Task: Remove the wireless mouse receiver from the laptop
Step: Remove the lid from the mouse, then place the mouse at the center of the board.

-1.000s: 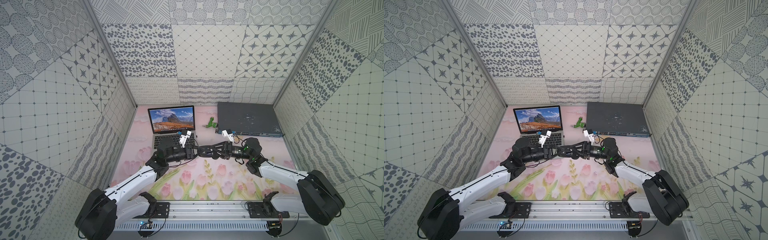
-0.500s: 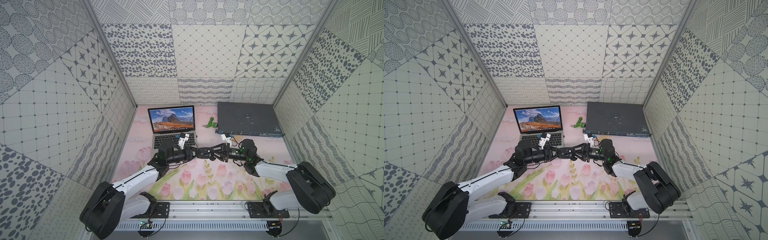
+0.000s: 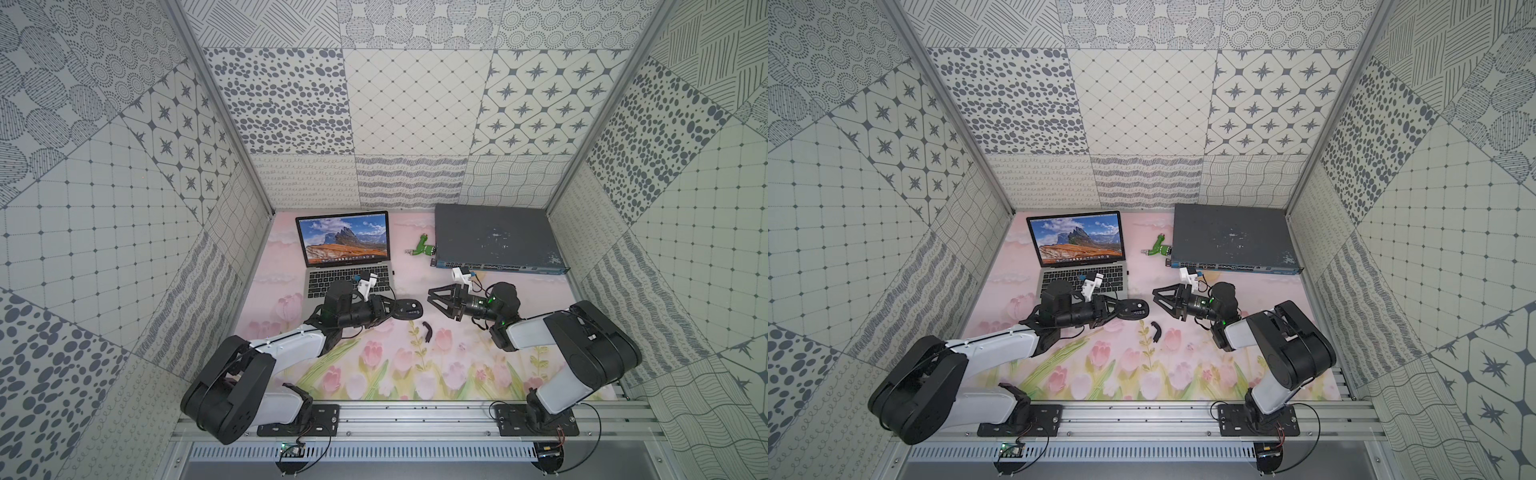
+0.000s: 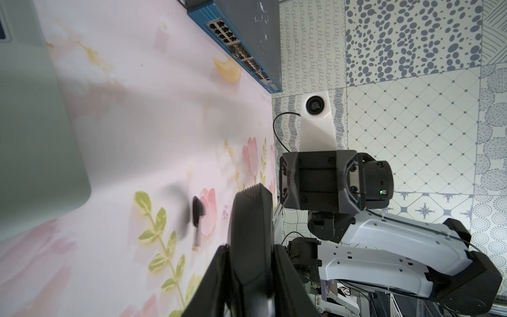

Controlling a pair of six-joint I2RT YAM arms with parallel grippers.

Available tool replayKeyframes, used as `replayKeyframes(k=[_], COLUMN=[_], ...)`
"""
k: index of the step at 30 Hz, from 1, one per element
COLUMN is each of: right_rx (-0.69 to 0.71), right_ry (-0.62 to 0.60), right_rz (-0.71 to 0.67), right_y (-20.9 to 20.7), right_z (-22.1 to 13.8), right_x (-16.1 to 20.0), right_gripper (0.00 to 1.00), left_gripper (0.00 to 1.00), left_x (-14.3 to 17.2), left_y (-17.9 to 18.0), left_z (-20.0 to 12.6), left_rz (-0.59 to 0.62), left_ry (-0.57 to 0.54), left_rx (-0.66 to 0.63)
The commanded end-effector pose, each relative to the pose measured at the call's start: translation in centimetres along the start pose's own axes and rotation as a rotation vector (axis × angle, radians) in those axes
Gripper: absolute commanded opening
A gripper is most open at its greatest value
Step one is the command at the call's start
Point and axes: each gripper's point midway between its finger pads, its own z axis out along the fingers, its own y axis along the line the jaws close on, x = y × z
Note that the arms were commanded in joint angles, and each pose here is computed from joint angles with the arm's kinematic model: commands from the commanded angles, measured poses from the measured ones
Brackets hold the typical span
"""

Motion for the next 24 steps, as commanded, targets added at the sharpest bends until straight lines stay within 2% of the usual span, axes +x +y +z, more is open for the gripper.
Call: replayKeyframes(k=[1,5,9,13,18,20,24], right_rx=[0.037,0.21,0.585,0.664,0.787,0.847,1.017], right_ry=[-0.036,-0.069,-0.067,-0.016,0.108,0.129,0.185], right_rz=[-0.129,-0.261,-0.456,-0.462,-0.625,-0.636,-0.692], right_y=[0.5,0.5,-0.8,-2.5,-4.3,-5.3,-7.5], right_z=[-1.8,-3.7,-6.0,-6.0,-3.1,-2.2,-0.4], right_x=[-0.6,-0.8,0.0,1.2,4.0,4.1,4.1], right_gripper=[0.46,0.5,0.54,0.53,0.52,0.49,0.47], left_gripper=[0.2,0.2,0.21,0.21,0.21,0.21,0.21], left_x=[-1.1,-1.0,-1.0,-1.5,-1.4,-1.4,-1.3], left_y=[-1.6,-1.6,-1.7,-1.0,0.6,1.0,1.0], left_z=[0.6,0.6,-0.3,-2.2,-5.5,-6.7,-8.5], left_rz=[0.067,0.077,0.101,0.14,0.191,0.201,0.22], left_ry=[-0.017,-0.003,-0.009,-0.054,-0.129,-0.159,-0.214], left_rx=[0.082,0.086,0.076,-0.021,-0.209,-0.265,-0.309])
